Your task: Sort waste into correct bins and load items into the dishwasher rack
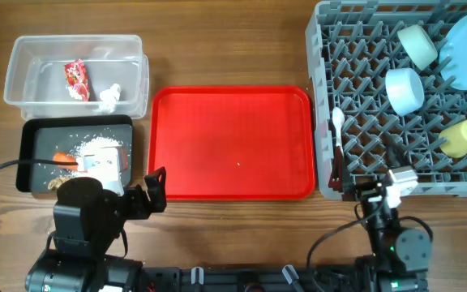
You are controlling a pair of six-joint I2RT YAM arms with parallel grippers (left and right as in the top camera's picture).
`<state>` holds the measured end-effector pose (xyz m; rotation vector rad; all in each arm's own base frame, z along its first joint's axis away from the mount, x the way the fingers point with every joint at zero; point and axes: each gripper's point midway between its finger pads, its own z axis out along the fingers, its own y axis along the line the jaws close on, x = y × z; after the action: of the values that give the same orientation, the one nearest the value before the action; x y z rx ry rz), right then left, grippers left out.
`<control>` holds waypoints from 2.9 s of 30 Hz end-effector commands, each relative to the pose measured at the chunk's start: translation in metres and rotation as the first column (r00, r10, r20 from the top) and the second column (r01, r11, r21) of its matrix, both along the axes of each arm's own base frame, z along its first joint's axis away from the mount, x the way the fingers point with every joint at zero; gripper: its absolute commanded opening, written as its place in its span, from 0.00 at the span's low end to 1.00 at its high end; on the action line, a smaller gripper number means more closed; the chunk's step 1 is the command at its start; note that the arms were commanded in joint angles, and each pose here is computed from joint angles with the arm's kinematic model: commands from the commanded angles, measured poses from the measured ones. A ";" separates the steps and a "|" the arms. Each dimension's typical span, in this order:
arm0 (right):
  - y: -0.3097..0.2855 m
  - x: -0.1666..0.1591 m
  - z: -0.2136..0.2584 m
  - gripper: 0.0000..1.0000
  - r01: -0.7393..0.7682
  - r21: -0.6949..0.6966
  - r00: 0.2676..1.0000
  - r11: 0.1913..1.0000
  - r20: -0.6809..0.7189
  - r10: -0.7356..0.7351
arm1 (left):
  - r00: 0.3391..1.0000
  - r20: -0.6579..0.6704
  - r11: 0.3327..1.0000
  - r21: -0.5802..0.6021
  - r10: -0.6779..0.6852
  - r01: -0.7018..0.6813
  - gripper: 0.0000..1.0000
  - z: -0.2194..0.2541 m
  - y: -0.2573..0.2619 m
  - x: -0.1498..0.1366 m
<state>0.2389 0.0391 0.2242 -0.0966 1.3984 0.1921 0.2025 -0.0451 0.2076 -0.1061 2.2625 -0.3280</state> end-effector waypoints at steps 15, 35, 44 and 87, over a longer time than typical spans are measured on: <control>0.000 0.005 -0.048 1.00 0.001 -0.100 0.988 0.995 -0.151 -0.016 | 1.000 0.005 1.000 0.003 0.008 -0.008 1.00 0.000 0.001 0.000; 0.000 0.005 -0.048 0.99 0.001 -0.100 0.988 0.995 -0.151 -0.016 | 1.000 0.005 1.000 0.004 0.008 -0.008 1.00 0.000 0.001 0.000; 0.000 0.005 -0.048 1.00 0.002 -0.100 0.988 0.995 -0.151 -0.017 | 1.000 0.006 1.000 0.006 0.010 -0.010 1.00 0.000 0.002 0.000; 0.000 0.005 -0.049 1.00 0.001 -0.100 0.988 0.995 -0.152 -0.016 | 0.806 0.590 0.993 0.057 0.050 -0.104 1.00 -0.049 0.028 0.043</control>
<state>0.2442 0.0386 0.1732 -0.1442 1.5740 0.1341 0.2458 -0.0164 0.1593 -0.0656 1.6429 -0.1954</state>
